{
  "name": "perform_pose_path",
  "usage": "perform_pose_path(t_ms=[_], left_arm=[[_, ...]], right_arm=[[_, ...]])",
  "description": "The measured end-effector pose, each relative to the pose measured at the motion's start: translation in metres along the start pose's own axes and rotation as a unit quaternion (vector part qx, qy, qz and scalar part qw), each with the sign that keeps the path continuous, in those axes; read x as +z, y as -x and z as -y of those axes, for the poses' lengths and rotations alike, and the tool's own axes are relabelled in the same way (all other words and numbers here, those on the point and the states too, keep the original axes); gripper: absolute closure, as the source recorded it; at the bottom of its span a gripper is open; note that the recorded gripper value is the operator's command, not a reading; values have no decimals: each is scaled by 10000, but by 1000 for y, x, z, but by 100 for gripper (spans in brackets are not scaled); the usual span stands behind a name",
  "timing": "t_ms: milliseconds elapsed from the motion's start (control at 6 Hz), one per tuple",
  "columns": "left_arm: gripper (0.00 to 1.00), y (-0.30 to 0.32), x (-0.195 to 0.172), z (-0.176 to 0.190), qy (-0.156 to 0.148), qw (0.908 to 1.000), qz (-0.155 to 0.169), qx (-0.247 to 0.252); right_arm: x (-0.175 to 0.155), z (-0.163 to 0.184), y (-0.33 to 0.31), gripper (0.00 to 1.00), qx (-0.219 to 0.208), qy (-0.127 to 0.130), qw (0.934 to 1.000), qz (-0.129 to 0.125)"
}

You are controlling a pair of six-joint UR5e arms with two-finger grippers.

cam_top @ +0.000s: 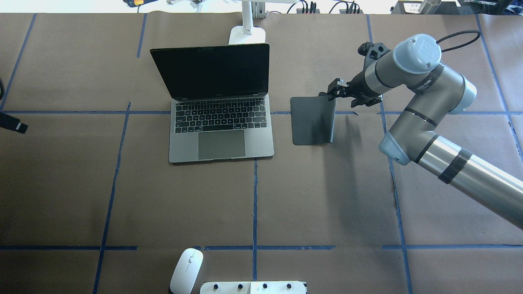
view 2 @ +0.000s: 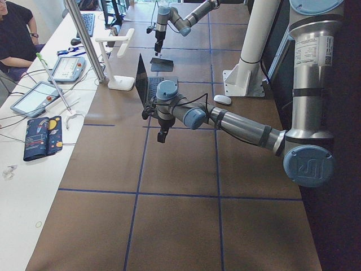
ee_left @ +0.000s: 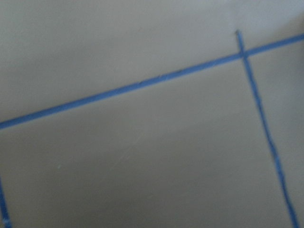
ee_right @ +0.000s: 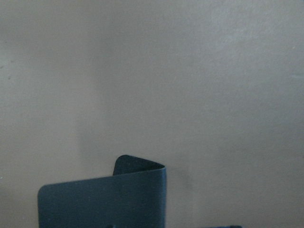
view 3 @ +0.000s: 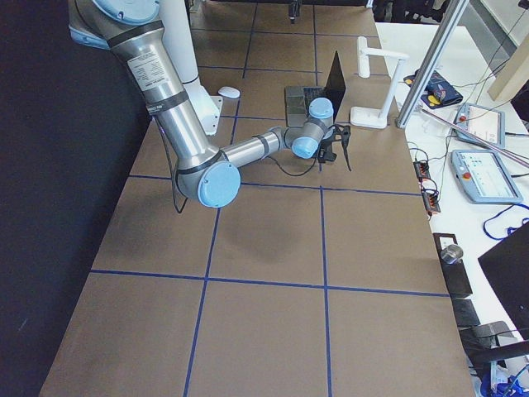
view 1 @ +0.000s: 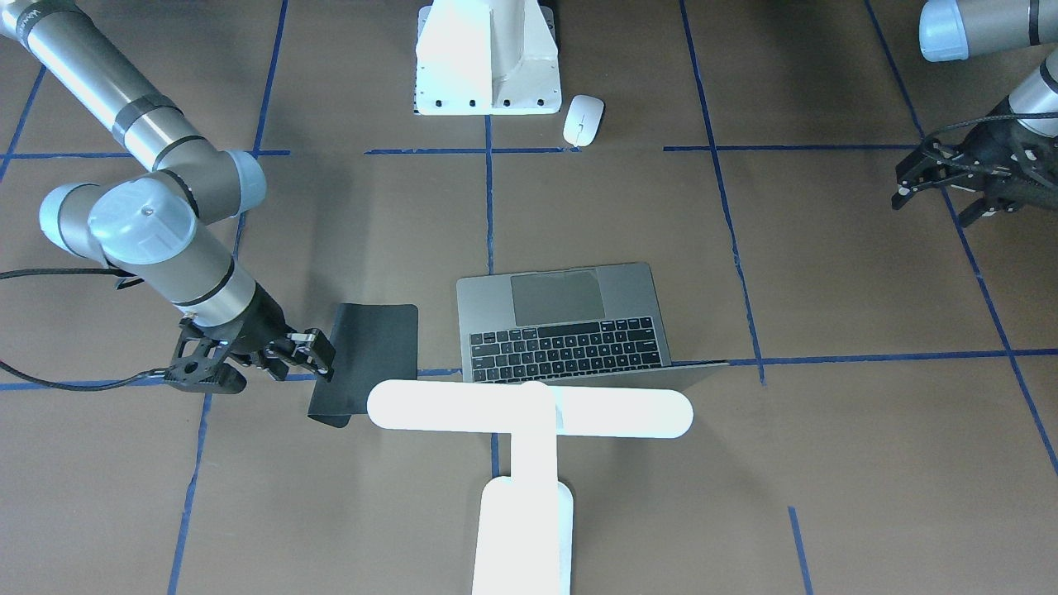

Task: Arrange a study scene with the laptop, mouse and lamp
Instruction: 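Release the pad with the right gripper while the left reaches for the mouse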

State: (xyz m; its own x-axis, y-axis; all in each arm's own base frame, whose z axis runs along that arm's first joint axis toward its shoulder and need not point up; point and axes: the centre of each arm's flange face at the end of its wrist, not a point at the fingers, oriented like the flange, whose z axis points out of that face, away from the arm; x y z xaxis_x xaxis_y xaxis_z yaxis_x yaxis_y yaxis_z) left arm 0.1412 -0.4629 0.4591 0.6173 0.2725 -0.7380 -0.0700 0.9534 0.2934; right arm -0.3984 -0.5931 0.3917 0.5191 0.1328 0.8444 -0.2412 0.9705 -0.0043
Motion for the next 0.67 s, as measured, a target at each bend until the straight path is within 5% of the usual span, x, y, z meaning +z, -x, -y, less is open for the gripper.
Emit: perform_pose_path(t_ms=[333, 667], left_arm=[[0, -82, 3, 1, -281, 9992, -236, 174], [0, -167, 21, -17, -342, 9987, -365, 42]], right_arm=[[-47, 40, -56, 0, -610, 229, 9972, -369], [-101, 64, -111, 0, -1474, 584, 9826, -969]])
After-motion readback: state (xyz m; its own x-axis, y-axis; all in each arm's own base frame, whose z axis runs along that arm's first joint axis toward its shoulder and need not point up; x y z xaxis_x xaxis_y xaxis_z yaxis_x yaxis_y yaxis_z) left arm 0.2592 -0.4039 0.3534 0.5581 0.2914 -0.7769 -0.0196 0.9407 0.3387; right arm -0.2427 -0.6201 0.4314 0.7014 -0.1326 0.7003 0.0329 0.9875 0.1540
